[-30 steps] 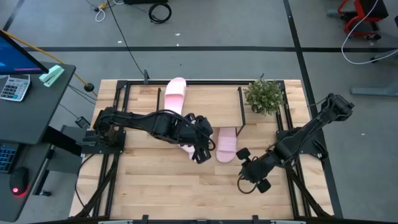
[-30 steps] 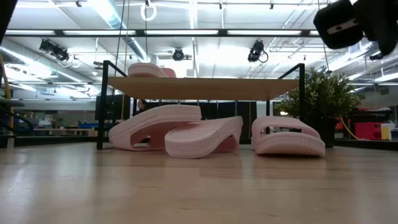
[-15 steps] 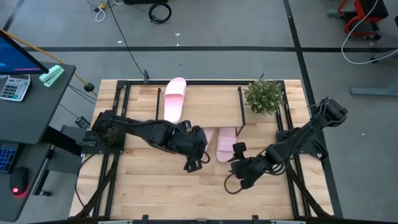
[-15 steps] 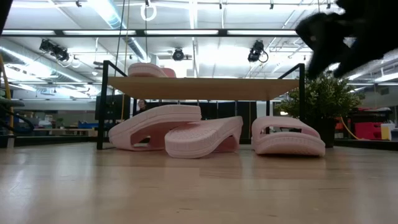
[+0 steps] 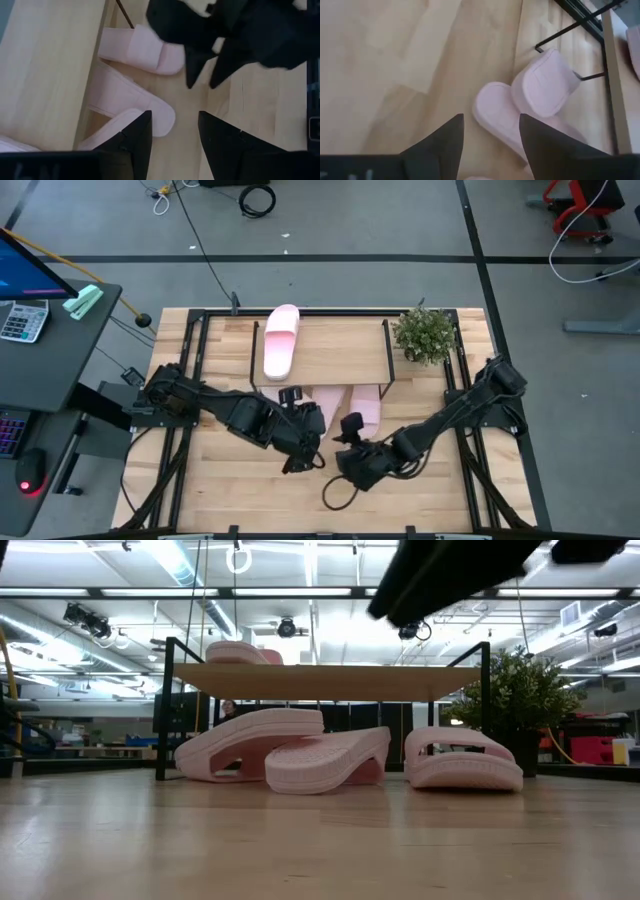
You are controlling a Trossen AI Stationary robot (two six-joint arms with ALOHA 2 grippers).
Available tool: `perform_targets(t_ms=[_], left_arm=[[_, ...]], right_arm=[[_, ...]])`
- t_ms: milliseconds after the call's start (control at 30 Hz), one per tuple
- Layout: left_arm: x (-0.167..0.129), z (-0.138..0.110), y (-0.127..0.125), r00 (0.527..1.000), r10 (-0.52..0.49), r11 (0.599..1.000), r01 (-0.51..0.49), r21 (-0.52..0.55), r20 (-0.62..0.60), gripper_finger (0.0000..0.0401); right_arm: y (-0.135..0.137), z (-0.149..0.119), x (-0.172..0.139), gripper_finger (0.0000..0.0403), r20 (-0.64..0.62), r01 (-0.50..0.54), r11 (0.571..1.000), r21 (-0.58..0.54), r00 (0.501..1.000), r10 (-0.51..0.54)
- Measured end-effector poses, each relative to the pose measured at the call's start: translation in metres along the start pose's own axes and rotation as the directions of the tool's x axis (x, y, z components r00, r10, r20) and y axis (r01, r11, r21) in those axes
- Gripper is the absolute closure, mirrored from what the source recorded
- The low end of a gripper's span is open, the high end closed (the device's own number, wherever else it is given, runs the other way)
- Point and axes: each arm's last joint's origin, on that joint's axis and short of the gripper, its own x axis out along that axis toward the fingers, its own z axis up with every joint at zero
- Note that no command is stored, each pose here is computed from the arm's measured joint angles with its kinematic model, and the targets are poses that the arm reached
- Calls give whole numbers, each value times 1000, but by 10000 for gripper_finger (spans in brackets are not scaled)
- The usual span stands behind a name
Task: Pick and place slides into the shelf
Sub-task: Put the pink slipper on the shelf
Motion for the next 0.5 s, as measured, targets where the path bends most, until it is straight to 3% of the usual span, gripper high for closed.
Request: perform_targets(t_ms=[167,500], left_arm=[[-14,-11,-15,999,26,999,-27,39,25,238],[-69,-19,-9,974,70,994,-50,-99,214,241]], right_arm=[[-3,-6,23,204,-63,55,991,-120,996,-63],[-32,-5,52,204,-58,124,971,-205,989,-139]])
